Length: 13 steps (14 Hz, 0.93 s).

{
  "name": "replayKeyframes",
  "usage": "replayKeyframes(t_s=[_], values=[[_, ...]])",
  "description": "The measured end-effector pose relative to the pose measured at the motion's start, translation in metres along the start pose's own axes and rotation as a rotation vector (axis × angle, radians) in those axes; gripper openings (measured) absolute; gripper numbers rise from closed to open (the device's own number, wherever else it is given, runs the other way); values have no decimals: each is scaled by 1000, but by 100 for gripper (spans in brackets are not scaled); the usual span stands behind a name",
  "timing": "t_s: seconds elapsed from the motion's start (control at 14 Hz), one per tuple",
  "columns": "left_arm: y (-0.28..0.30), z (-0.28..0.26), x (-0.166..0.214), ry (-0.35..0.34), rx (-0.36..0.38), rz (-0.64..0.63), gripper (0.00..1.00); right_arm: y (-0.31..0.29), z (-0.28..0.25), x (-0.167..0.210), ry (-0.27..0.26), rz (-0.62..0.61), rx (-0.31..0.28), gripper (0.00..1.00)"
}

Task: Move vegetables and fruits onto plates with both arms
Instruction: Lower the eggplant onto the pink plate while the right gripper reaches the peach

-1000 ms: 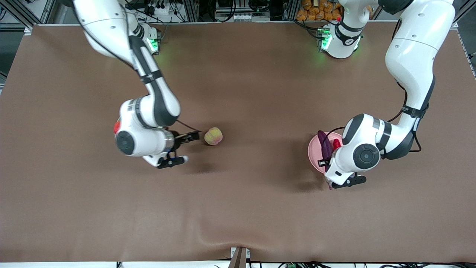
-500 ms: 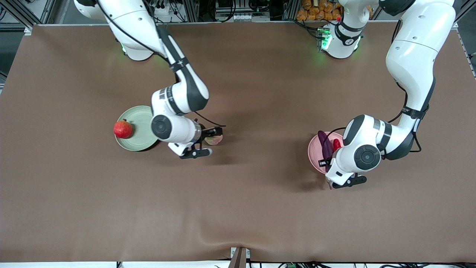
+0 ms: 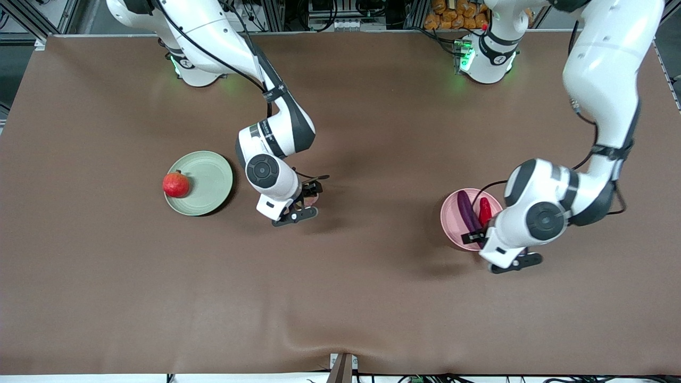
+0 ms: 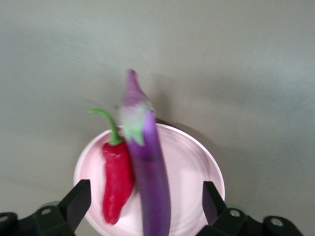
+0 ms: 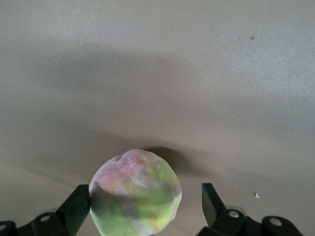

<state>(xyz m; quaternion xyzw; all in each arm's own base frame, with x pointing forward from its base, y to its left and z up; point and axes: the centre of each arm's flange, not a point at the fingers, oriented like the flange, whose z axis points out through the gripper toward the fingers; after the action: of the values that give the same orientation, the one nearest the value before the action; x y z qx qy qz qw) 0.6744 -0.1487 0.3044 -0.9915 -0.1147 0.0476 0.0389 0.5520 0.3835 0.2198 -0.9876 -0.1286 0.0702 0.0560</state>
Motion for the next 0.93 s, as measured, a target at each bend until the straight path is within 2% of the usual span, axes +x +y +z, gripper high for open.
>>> replayKeyframes(t_s=[0.29,0.64,0.79,0.93], values=[[-14,-93,-17,73,-22,-32,100,-16,8,-5,11,-26,-7,100],[-58,-175,-36,106,-22,65,100,-11,23,-7,24,-20,-17,100],[-72,-212,-55,103,7,103,100,-11,22,-7,29,-20,-16,85],[-79,-246,-81,99,24,118,100,-11,22,-6,30,-19,-17,85]])
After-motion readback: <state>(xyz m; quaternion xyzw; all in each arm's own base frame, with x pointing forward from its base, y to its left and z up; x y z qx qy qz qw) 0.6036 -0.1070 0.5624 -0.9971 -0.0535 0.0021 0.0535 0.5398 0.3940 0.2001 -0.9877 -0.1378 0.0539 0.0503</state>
